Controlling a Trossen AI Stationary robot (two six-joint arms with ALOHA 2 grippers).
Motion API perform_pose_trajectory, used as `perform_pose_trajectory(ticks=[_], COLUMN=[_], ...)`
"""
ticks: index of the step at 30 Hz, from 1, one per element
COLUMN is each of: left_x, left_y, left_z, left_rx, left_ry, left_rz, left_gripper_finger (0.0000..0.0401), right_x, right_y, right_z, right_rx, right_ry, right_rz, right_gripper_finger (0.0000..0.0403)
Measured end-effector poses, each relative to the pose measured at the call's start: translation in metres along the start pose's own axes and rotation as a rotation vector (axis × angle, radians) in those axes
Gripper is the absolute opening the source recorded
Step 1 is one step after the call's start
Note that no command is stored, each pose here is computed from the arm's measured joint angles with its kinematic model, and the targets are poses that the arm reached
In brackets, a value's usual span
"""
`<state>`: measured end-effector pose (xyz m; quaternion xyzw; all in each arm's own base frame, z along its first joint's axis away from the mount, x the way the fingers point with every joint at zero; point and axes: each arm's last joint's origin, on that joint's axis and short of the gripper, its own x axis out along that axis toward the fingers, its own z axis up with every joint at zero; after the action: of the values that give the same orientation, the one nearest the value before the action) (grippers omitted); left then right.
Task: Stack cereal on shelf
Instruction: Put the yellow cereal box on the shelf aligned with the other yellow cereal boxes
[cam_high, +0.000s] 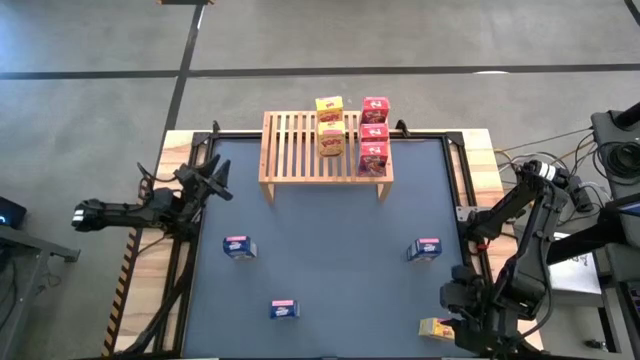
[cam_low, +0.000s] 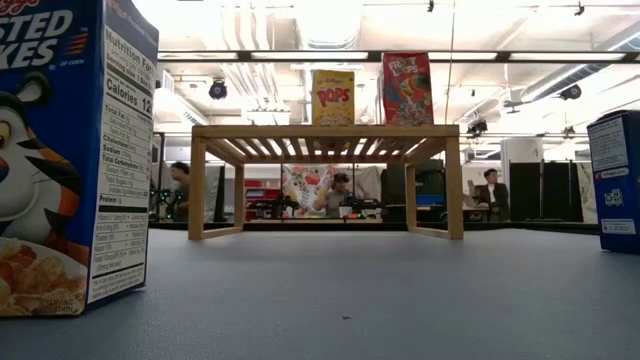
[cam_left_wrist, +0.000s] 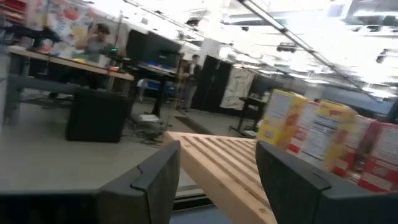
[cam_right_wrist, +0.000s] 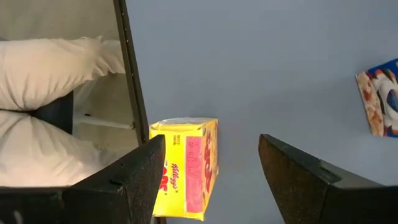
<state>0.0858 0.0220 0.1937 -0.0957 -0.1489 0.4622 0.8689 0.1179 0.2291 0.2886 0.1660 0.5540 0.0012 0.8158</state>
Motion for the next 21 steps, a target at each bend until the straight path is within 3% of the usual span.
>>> perform_pose_trajectory(ticks=[4,9,21], left_x=[-0.001,-0.003,-0.004], left_y=[-0.005,-0.011,-0.013], left_z=[0.0,0.0,-0.005], left_rx=[-0.008,-0.016,0.023], left_ry=[0.004,0.012,0.056], left_rz=[-0.18,-0.405,-0.497], left_gripper_finger=[0.0193,0.0193,0.0193], right_x=[0.0,0.0,0.0], right_y=[0.0,0.0,-0.001], right_z=[-0.001,0.0,0.0], right_rx=[0.038,0.001,0.006], right_ry=[-0.001,-0.014,-0.014], right_rz=[0.002,-0.003,-0.008], right_gripper_finger=[0.0247,0.0247,0.0247])
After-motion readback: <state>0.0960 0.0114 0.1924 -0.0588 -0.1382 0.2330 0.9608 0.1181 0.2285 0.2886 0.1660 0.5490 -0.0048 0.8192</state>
